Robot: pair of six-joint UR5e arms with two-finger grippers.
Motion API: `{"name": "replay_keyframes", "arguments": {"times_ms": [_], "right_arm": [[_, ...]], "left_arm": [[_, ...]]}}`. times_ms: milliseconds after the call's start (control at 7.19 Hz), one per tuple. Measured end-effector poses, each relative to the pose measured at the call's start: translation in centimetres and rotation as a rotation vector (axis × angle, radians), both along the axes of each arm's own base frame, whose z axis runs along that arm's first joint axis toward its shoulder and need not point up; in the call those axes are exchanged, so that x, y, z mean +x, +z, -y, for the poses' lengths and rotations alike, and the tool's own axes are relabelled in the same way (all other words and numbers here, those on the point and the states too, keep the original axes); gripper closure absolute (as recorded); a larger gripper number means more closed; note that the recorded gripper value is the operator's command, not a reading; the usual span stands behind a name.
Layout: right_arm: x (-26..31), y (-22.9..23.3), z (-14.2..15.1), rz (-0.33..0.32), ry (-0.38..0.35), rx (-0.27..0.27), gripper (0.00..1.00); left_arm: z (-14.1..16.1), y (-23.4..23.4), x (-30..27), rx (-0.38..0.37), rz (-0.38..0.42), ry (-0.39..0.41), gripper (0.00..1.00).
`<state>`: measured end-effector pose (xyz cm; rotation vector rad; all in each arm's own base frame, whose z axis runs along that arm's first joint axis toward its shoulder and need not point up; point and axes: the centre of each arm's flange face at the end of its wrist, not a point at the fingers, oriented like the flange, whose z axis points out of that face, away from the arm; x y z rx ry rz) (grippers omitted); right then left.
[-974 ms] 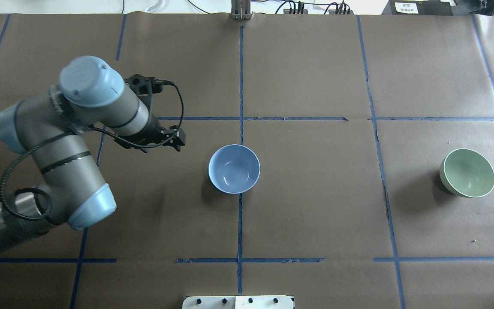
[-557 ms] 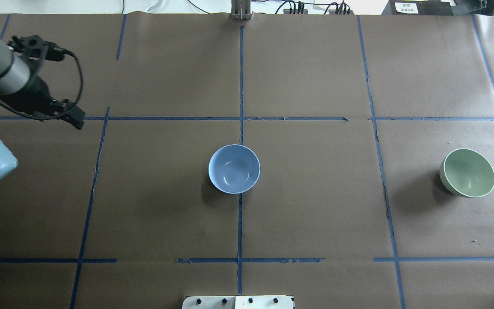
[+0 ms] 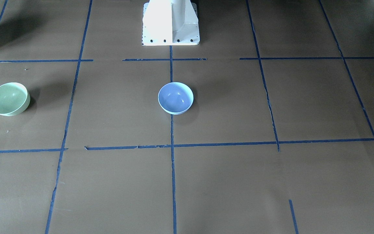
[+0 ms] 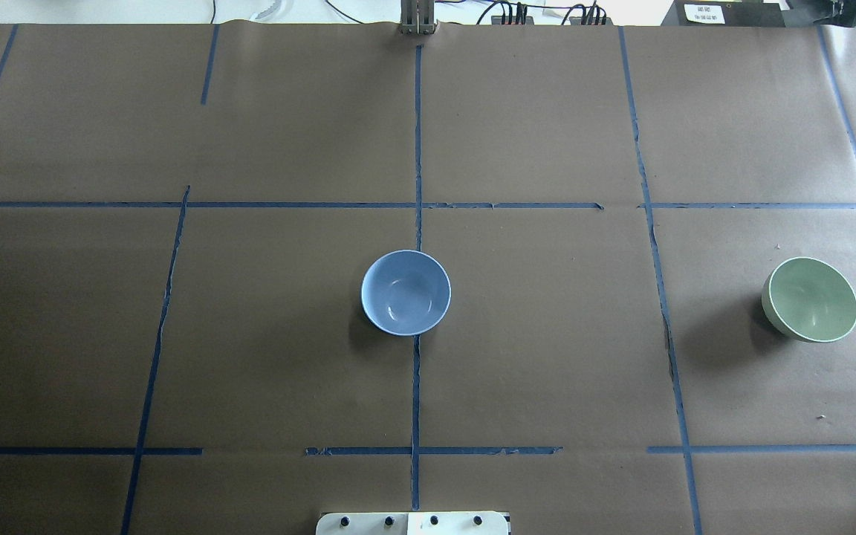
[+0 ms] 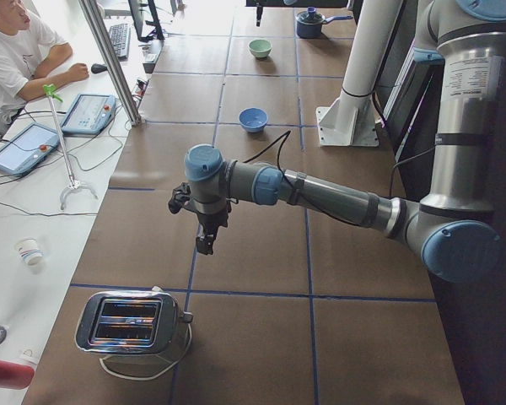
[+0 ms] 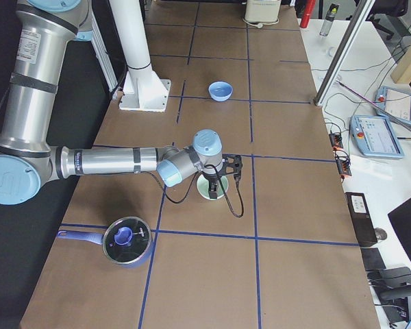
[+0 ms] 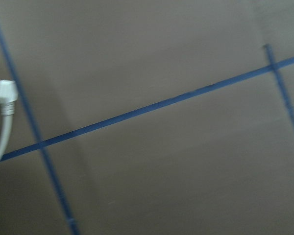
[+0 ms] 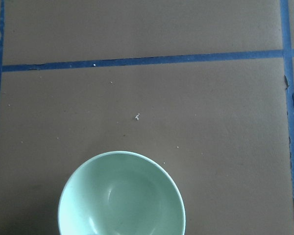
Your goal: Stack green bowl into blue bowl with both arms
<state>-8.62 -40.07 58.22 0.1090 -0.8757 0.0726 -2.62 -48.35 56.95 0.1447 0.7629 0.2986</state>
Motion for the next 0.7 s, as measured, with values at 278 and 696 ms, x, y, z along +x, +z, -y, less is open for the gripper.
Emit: {"name": "replay_keyframes", "arguments": {"times_ms": [278,696], "right_arm": [[-2.2,2.9,-0.8,-0.038,-0.009,0.003,0.07],[-3.7,8.7,-1.3,-0.031,-0.019,0.008,0.48]], "left_arm": [[-2.3,2.8,-2.3,-0.026,-0.015,-0.015,0.0],[-2.8,2.9,-2.5,-0.027,-0.018,-0.019,0.0]]}}
